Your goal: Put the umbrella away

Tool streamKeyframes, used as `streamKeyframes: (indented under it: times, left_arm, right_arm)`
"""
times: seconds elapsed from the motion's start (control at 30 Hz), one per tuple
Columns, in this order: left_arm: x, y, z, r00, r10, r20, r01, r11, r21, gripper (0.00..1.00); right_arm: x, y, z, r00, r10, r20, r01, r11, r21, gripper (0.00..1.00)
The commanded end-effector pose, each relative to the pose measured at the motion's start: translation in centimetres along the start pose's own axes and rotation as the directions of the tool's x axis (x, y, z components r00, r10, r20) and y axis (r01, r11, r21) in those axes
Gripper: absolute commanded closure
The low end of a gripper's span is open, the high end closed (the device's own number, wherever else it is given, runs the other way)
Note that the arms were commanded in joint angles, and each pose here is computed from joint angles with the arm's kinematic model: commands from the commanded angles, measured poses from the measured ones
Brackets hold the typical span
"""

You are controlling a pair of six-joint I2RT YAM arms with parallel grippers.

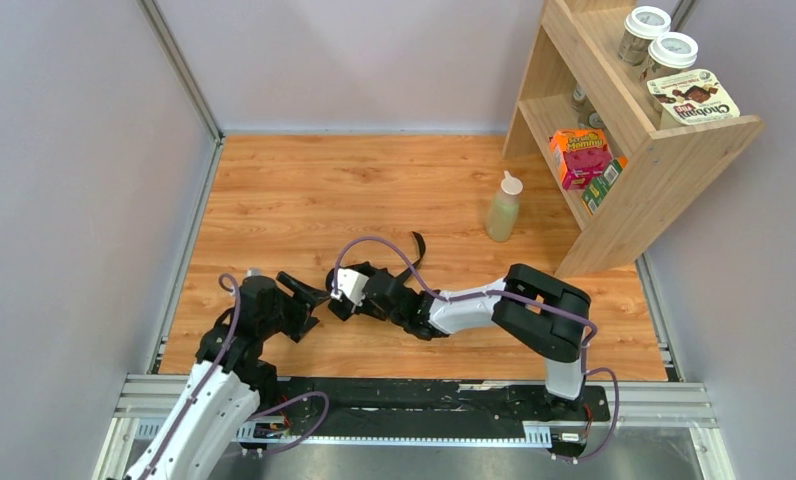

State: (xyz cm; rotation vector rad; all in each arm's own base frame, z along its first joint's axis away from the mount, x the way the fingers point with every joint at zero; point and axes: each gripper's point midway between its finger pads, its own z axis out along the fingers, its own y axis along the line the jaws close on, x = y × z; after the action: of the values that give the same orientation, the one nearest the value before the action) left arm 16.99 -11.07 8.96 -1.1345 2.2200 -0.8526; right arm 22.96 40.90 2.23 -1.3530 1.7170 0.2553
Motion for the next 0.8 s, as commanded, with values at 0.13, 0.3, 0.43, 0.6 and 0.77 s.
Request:
streamKeyframes:
  times: [0.13,0.3,0.43,0.6,0.77]
  left_arm:
    - [0.2,-5.9,3.5,0.996,-0.006,-0.090,0.021,0.987,0.161,0.22]
    - [0.4,-5.3,6.4,0.991,-0.045,-0.129,0.057,0.994,0.097,0.22]
    - [0.8,-5.8,8.6,0.986,-0.010,-0.165,0.023,0.997,0.072,0.22]
    - [0.4,-2.1,11.6,0.991,0.017,-0.132,-0.029,0.995,-0.095,0.22]
    - [1.7,5.0,12.8,0.985,0.047,-0.167,-0.102,0.935,-0.340,0.28]
  right_arm:
    - [9.3,7.3,-1.3,0.953,0.107,-0.284,-0.199,0.926,-0.321,1.00]
    - [8.8,7.1,-1.3,0.955,0.122,-0.270,-0.211,0.920,-0.331,1.00]
    - [8.7,7.3,-1.1,0.955,0.123,-0.271,-0.215,0.913,-0.346,1.00]
    - [8.1,7.8,-1.3,0.958,0.120,-0.261,-0.216,0.899,-0.381,1.00]
    - [6.6,8.2,-1.8,0.966,0.117,-0.231,-0.210,0.875,-0.436,1.00]
